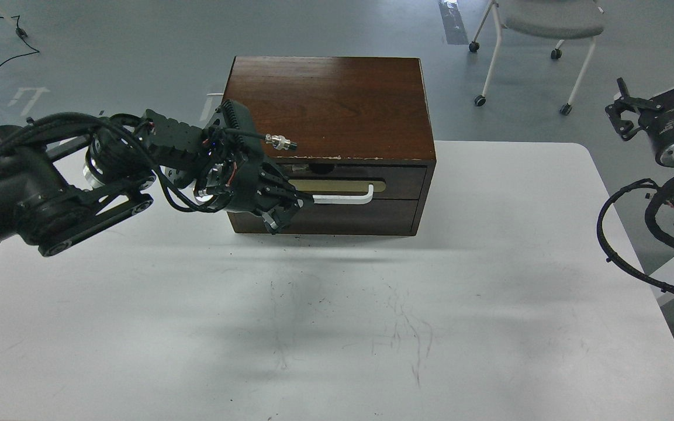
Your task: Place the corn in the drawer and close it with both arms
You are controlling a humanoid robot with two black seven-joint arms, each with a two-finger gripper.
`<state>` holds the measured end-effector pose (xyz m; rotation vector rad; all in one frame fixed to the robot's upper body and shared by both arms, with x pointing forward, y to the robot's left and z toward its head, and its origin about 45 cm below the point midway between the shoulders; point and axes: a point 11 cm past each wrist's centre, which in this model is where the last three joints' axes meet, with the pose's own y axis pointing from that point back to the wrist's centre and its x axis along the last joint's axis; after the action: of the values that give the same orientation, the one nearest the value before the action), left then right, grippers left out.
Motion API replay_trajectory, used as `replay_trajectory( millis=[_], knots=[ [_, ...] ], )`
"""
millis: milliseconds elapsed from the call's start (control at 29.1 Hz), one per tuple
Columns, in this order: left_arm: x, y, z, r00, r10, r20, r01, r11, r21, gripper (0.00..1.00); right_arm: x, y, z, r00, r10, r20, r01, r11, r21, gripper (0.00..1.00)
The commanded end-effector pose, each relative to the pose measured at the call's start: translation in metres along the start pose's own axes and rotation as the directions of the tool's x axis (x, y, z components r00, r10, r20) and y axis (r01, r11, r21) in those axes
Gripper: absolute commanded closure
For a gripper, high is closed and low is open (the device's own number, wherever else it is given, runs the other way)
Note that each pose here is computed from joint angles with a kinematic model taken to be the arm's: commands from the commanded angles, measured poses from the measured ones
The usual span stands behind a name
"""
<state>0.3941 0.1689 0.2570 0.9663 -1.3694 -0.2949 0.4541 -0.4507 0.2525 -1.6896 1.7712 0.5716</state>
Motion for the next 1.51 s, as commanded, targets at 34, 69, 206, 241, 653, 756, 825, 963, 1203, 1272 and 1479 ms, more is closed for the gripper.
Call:
replay_trajectory(
  millis=[34, 69, 206, 241, 653, 756, 825, 963, 1203, 1272, 1479],
  knots=[
    [0.013, 0.0, 0.013, 0.999, 0.04, 0.033, -0.039, 0.999, -0.035, 1.0, 0.001, 0.001, -0.003, 1.0, -0.001, -0.007, 0.001, 1.0, 0.003, 0.0],
    [0.016, 0.002, 0.017, 0.998, 0.05, 0.043, -0.048, 0.998, -0.044, 1.0, 0.001, 0.001, -0.003, 1.0, -0.004, -0.006, 0.004, 1.0, 0.002, 0.0],
    [0.026, 0.018, 0.009, 0.995, 0.092, 0.049, -0.092, 0.996, -0.015, 1.0, -0.002, 0.0, -0.002, 1.0, -0.014, -0.005, 0.014, 1.0, -0.001, 0.0],
    [0.04, 0.03, 0.007, 0.988, 0.155, -0.008, -0.155, 0.988, -0.024, 1.0, -0.004, -0.001, -0.003, 1.0, -0.017, -0.005, 0.017, 1.0, 0.001, 0.0],
    [0.119, 0.111, -0.036, 0.359, 0.5, -0.788, -0.798, 0.602, 0.019, 0.06, -0.015, -0.009, -0.012, 0.999, -0.035, -0.001, 0.035, 0.999, 0.023, 0.0],
    [0.114, 0.133, -0.074, 0.074, 0.548, -0.833, -0.863, 0.454, 0.222, 0.06, -0.019, -0.012, -0.01, 0.999, -0.037, -0.006, 0.037, 0.999, 0.011, 0.0],
    [0.106, 0.147, -0.098, -0.085, 0.558, -0.825, -0.863, 0.373, 0.341, 0.06, -0.019, -0.012, -0.008, 0.999, -0.038, -0.004, 0.038, 0.999, 0.008, 0.0],
    [0.063, 0.178, -0.156, -0.489, 0.434, -0.757, -0.766, 0.202, 0.61, 0.06, -0.018, -0.013, -0.01, 1.0, -0.031, -0.005, 0.031, 0.999, 0.018, 0.0],
    [-0.041, 0.186, -0.207, -0.854, 0.071, -0.515, -0.497, 0.18, 0.849, 0.03, -0.01, -0.008, -0.006, 1.0, -0.013, 0.017, 0.013, 1.0, 0.017, 0.0],
    [-0.051, 0.176, -0.205, -0.859, 0.065, -0.509, -0.488, 0.2, 0.849, 0.03, -0.01, -0.008, -0.004, 1.0, -0.007, 0.026, 0.006, 1.0, 0.02, 0.0],
    [-0.107, 0.121, -0.181, -0.899, 0.05, -0.435, -0.4, 0.311, 0.862, 0.02, -0.02, -0.011, 0.039, 0.988, -0.012, 0.152, 0.009, 1.0, 0.022, 0.0]
  ],
)
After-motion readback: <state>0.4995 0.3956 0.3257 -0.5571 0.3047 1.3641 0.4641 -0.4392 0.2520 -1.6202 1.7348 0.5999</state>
